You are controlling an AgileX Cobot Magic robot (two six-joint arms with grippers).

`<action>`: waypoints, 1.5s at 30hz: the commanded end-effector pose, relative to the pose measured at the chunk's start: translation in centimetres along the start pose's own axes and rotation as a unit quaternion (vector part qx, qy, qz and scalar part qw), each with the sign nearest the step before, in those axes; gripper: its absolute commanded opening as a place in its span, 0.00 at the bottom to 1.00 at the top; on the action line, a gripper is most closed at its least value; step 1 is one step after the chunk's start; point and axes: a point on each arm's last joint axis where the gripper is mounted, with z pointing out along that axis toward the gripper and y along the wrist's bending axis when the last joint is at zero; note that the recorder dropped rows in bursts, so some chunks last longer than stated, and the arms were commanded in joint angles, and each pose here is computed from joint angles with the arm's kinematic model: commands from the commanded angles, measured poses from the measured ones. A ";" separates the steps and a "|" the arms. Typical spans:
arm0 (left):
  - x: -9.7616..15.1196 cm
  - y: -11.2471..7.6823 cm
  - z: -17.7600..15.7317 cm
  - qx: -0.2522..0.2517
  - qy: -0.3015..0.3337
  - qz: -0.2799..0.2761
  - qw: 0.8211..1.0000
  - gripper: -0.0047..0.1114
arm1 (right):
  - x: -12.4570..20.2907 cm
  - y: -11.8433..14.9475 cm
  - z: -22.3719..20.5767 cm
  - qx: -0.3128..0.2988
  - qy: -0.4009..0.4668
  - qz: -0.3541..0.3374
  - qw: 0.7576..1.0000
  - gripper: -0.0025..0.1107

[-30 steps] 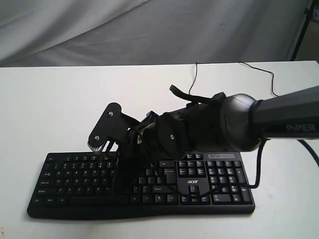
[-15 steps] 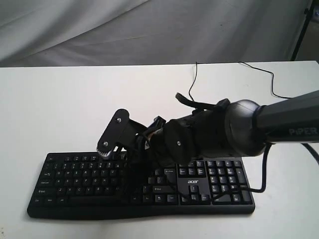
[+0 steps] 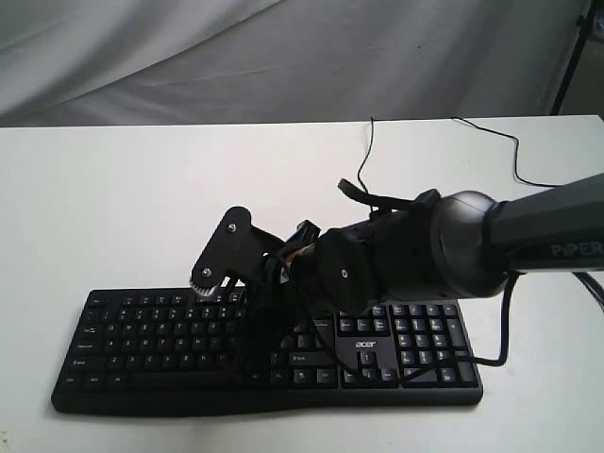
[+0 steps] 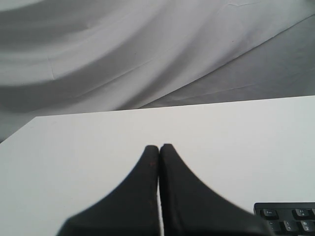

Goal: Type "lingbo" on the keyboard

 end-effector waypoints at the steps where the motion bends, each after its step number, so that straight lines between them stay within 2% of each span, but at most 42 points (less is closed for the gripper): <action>1: 0.1 0.0 0.1 0.002 0.002 -0.001 1.000 0.05 | -0.1 0.0 -0.2 0.003 -0.005 -0.009 1.000 0.02; 35: 0.1 0.0 0.1 0.002 0.002 -0.001 1.000 0.05 | 1.1 0.9 1.2 -0.015 0.025 0.002 1.000 0.02; 45: 0.1 0.0 0.1 0.002 0.002 -0.001 1.000 0.05 | -0.8 0.2 -1.6 -0.001 -0.014 -0.001 1.000 0.02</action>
